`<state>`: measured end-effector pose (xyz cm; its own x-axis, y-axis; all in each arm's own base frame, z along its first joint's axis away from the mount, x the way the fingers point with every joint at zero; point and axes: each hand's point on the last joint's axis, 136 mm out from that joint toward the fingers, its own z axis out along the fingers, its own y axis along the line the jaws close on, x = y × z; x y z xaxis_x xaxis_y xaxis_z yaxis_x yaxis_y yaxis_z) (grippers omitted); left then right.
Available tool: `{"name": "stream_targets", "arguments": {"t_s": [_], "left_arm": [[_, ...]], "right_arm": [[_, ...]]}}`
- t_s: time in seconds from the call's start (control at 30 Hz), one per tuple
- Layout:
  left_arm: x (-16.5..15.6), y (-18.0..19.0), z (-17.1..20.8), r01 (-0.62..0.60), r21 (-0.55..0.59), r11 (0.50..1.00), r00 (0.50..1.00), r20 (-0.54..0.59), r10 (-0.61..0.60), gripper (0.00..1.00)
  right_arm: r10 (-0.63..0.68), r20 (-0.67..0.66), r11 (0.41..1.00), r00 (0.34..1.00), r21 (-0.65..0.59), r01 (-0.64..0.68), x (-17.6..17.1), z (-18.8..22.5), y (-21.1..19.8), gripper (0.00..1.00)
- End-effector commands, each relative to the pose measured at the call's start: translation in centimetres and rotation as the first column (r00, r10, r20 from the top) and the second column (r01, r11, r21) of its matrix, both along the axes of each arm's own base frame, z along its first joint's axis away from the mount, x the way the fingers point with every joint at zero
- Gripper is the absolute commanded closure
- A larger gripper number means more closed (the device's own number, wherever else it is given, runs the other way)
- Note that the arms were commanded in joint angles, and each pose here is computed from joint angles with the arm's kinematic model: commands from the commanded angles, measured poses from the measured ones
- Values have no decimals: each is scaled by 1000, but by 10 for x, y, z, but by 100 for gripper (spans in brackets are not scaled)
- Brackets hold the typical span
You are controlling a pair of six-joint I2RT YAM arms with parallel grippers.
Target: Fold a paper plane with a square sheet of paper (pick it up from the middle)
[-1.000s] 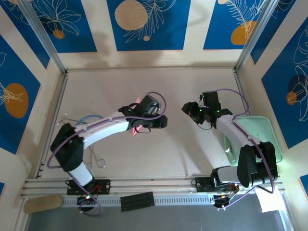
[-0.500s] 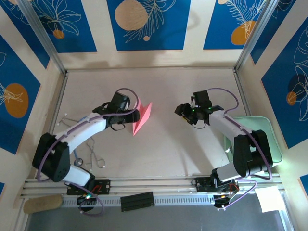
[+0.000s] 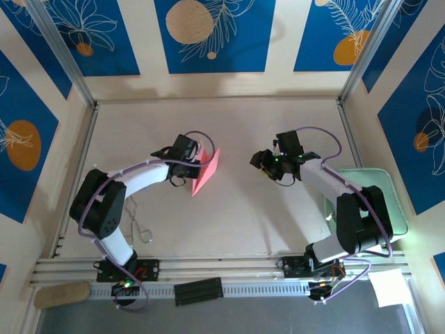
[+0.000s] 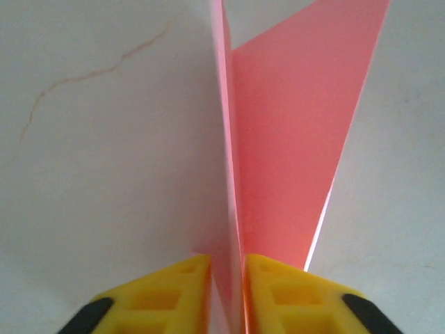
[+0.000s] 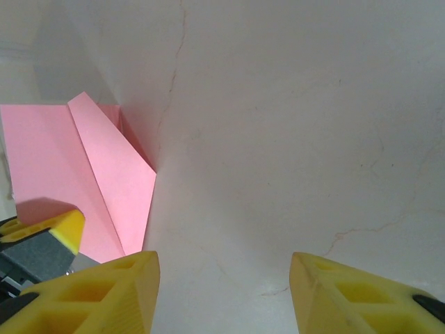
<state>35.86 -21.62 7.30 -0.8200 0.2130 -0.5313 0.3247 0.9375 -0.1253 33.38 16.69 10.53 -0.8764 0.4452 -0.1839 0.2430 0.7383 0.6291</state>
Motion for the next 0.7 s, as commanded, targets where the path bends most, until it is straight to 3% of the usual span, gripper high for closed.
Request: {"name": "stream_targets", "arguments": {"t_s": [0.0,0.33,0.67], "left_arm": [[9,-11,27,55,33,998,993,102,-58,88],[-3,-32,60,64,316,947,956,253,-149,93],[-22,-83,39,103,524,845,916,282,-287,92]], "right_arm": [[11,2,1000,1000,10,-11,1,6,4,47],[-67,33,998,997,-5,67,1,14,-18,47],[-244,35,970,969,-3,244,-7,14,-63,47]]}}
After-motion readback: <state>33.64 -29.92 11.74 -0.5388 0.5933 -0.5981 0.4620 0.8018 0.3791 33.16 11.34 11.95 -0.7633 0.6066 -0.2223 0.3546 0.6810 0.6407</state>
